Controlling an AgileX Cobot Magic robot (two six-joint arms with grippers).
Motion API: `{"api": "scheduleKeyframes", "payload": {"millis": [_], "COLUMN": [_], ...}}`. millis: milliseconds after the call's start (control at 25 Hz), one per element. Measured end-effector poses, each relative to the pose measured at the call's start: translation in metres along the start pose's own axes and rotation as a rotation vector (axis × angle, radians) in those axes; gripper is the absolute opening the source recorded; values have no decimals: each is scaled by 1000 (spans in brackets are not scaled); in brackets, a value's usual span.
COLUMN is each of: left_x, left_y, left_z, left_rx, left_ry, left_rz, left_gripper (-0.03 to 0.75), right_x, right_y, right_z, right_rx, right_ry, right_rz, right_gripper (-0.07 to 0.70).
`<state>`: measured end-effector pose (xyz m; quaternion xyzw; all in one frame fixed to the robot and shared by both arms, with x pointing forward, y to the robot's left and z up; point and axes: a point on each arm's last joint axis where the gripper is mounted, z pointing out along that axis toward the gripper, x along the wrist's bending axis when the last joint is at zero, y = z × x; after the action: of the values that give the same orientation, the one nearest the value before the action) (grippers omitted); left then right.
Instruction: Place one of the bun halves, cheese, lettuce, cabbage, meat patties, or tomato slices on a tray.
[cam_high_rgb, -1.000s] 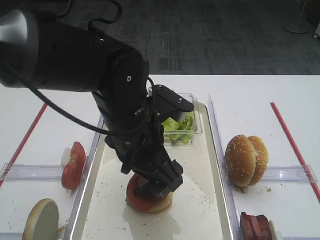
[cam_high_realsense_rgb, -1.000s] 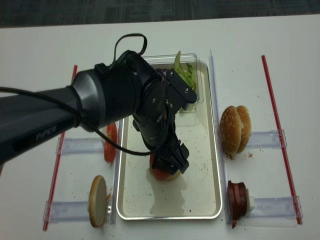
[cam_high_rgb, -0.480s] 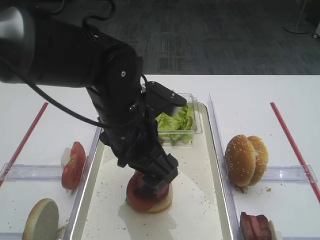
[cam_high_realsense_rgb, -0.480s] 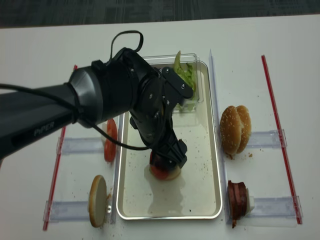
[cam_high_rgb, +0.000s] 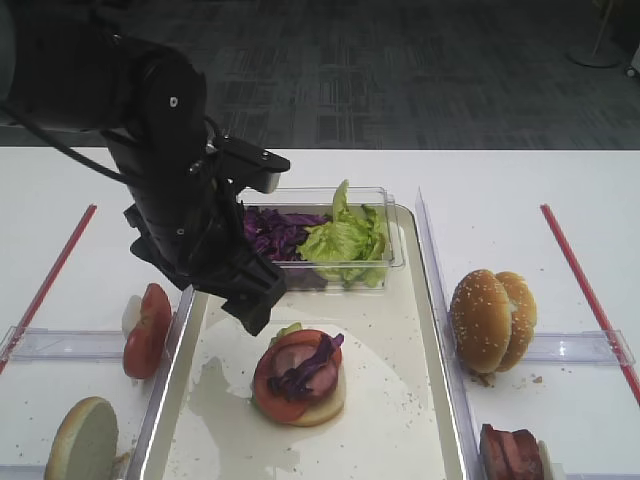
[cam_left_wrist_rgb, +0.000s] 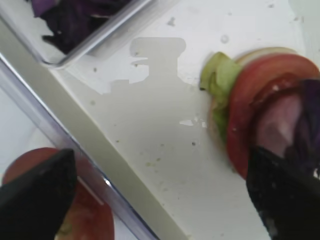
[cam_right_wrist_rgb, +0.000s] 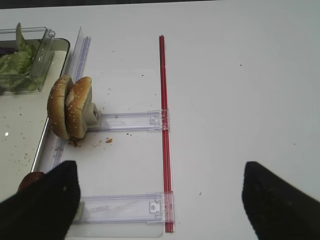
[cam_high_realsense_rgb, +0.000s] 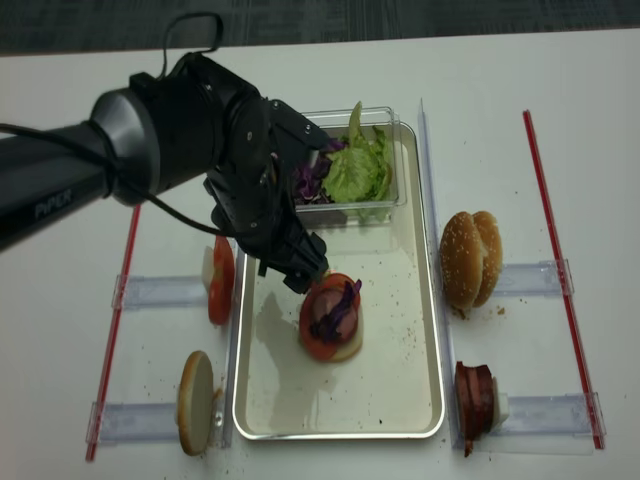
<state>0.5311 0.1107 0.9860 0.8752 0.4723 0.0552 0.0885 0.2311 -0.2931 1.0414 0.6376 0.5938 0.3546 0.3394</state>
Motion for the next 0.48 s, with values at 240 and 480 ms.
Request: {"api": "scheduleKeyframes", "payload": {"millis": [240,480], "left_x": [20,35], "left_y": [-1,-2], "left_z": [0,0], "left_rx": [2,4], "left_ry": [16,37], "left_rz": [-42,-71], "left_gripper": [633,632], "right_x": [0,0], "right_y": [0,0], "right_z": [0,0], "right_rx": [0,0], "right_ry": [0,0], "right_rz": [0,0], "right_gripper": [669,669]}}
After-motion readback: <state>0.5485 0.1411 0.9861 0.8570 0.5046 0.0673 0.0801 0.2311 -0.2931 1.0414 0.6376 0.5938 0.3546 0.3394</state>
